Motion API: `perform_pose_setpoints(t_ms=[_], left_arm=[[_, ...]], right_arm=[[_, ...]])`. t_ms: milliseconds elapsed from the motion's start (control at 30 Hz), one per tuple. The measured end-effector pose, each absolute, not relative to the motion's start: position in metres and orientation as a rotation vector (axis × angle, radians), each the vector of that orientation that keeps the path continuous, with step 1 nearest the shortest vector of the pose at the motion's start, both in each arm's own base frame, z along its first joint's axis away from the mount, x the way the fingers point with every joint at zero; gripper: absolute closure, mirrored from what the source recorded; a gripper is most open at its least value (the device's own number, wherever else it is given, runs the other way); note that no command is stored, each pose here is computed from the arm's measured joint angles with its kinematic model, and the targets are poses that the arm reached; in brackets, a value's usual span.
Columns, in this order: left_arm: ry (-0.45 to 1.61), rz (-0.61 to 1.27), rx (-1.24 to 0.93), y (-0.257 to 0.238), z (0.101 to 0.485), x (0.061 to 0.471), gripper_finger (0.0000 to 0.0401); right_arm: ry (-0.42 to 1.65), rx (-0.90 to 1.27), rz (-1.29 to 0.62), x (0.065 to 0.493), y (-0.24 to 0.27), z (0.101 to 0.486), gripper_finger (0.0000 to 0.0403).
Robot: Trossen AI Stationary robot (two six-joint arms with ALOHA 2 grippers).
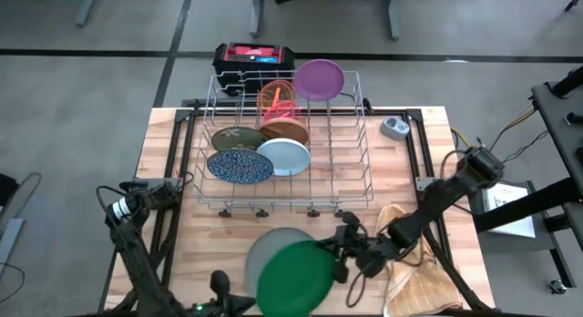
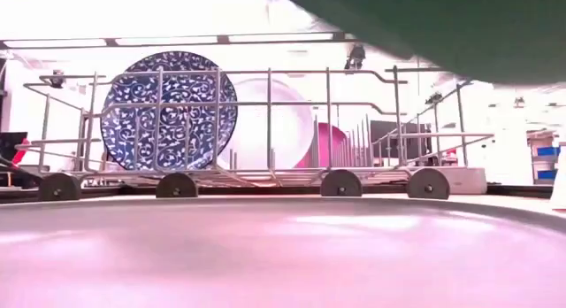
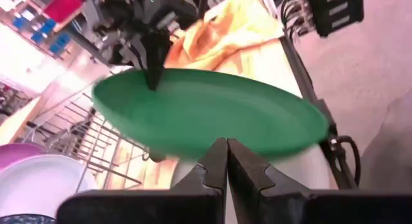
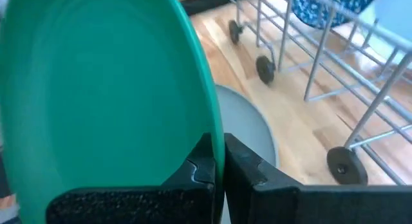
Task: Sort dishes
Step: Put the green plate into the dish rack
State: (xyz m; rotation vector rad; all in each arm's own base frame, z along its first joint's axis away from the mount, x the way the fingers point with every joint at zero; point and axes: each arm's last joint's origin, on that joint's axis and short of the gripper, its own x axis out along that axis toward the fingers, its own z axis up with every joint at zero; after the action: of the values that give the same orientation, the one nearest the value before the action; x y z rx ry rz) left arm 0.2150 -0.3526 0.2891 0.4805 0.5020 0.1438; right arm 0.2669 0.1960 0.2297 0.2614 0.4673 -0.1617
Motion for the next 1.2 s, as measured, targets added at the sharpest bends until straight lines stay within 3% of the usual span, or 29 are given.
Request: perform_pose_setpoints(t_ms=[333,667,967,1200], left_arm=[[0.516,0.156,0.548,-0.350,0.282,0.211,0.0401],[0.526,0.163,0.580,-0.348,0.281,0.210,0.0401],[0.526,0.212,0.704,-0.339,0.281,0.206,0.0401],[0.557,0.223,0.788,-0.332,0.280,0.203,0.0401]], right_arm=[[0.244,0.064,-0.266,0.225,0.160,0.309,0.0403],[0.067,-0.161,-0.619,0.185,0.096,0.378,0.0403],[-0.057,-0.283,-0.858,0.181,0.038,0.421,0.0403],[-0.124,-0.432,-1.000,0.202,-0.002,0.446,0.0403]])
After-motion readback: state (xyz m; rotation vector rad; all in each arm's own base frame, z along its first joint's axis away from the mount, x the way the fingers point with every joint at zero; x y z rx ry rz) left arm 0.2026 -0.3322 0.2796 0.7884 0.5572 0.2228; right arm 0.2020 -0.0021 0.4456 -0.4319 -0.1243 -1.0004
